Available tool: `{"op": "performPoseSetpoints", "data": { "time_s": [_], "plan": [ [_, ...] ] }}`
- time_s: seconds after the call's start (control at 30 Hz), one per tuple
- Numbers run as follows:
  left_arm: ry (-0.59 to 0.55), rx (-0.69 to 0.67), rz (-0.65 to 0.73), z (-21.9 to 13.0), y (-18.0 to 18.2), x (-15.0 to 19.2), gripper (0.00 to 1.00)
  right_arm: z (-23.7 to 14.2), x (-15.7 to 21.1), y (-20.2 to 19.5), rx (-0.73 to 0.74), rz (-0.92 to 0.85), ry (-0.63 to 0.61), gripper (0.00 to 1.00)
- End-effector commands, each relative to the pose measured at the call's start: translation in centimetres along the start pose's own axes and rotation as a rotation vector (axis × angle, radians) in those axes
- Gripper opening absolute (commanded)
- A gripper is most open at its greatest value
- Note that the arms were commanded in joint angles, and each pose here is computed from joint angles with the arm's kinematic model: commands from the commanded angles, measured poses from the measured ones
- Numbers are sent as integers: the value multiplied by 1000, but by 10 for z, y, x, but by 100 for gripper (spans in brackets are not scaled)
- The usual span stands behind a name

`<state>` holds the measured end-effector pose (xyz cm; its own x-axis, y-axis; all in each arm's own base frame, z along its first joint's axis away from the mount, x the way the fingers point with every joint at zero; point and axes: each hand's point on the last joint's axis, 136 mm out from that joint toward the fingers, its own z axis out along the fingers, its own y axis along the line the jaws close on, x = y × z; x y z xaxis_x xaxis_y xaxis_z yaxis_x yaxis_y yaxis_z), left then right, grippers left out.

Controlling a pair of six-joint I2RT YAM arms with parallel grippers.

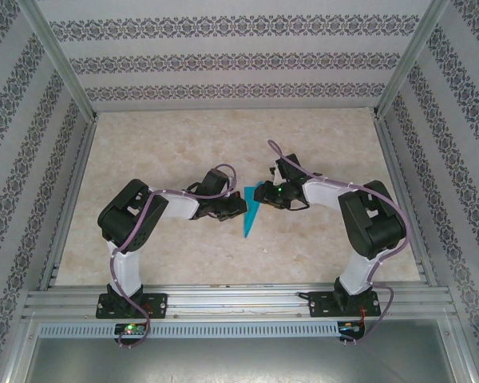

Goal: Fold a paper plane with a square sheet of paper (fold left side to right side)
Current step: Fold the wing for the fifth time at the center of the table.

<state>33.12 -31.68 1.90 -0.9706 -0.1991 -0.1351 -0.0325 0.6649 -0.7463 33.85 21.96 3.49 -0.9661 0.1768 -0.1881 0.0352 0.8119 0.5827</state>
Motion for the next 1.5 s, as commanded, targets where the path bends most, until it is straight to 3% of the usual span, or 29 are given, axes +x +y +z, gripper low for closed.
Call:
{"op": "performPoseSetpoints", "data": {
  "time_s": [0.0, 0.27, 0.6, 0.8, 1.47],
  "plan": [
    [28, -180, -62, 15, 58, 14, 0, -12, 0, 0, 4, -14, -12, 40],
    [39, -176, -53, 18, 55, 15, 0, -14, -5, 20, -79, -28, 12, 17],
    [44, -179, -60, 19, 56, 17, 0, 14, -8, 32, -87, -36, 44, 10],
    [44, -179, -63, 19, 57, 17, 0, 22, -2, 19, -39, -23, 67, 10],
    [70, -161, -62, 25, 53, 23, 0, 25, 11, -6, 43, 9, 88, 7]
  ]
}}
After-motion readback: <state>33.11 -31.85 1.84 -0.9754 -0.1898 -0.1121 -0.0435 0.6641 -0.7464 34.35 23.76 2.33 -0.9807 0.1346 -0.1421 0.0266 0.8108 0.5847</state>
